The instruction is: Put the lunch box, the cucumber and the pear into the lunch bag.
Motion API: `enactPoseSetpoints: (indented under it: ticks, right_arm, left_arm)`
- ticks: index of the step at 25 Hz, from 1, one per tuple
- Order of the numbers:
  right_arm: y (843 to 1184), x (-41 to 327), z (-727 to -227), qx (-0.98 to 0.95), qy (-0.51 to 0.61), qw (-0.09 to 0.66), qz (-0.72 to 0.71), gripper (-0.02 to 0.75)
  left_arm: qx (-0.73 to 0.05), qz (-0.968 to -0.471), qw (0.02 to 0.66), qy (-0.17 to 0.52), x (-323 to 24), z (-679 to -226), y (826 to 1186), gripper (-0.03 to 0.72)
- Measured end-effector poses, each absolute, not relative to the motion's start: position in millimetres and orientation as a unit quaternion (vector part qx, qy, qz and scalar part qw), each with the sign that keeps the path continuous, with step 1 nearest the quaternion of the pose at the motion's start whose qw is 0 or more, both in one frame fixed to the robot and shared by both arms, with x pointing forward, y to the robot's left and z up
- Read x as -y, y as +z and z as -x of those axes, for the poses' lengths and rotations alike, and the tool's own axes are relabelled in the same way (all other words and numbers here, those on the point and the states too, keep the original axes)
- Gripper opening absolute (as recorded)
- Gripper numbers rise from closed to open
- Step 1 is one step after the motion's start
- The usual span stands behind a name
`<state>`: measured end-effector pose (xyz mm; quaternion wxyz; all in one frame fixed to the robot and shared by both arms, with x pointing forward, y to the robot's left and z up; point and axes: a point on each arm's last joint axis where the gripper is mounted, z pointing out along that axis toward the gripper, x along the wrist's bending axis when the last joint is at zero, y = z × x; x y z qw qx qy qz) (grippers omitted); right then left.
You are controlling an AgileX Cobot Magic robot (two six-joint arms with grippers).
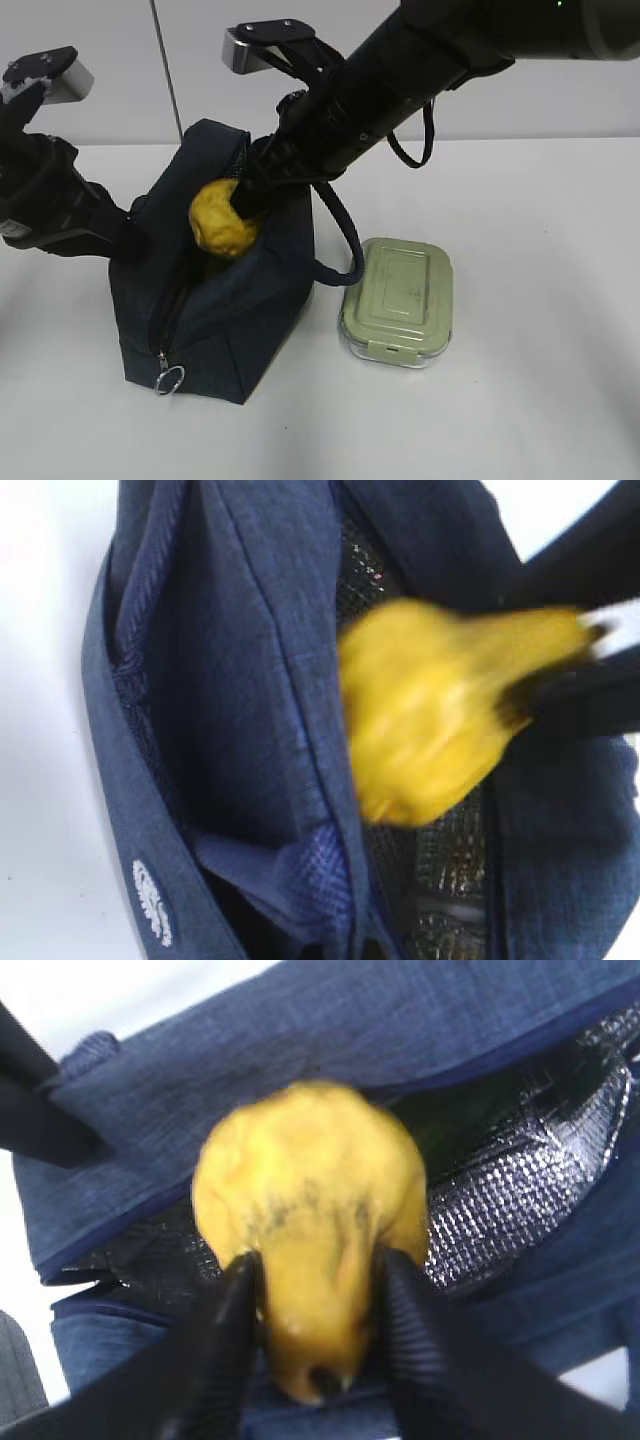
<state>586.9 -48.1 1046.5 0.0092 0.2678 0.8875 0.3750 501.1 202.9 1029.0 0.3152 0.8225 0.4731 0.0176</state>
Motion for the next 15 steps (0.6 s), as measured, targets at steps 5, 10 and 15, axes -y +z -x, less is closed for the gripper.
enactPoseSetpoints:
  ticks: [5,10,15]
  right_arm:
    - [1069.4,61.0,-584.3,-0.887,0.362,0.043,-0.284,0.484]
    - [1065.9,114.3,-598.3,-0.835,0.319,0.044,-0.447,0.468]
    - [1003.3,177.3,-595.6,-0.763,0.276,-0.045,-0.583,0.462]
  left_arm:
    - [-0.473,-0.823,0.314,0.018,-203.0,-501.0,1028.9,-0.015]
    - [-0.473,-0.823,0.314,0.018,-203.5,-501.1,1028.9,-0.015]
    - [-0.473,-0.823,0.314,0.018,-203.7,-501.2,1028.9,-0.015]
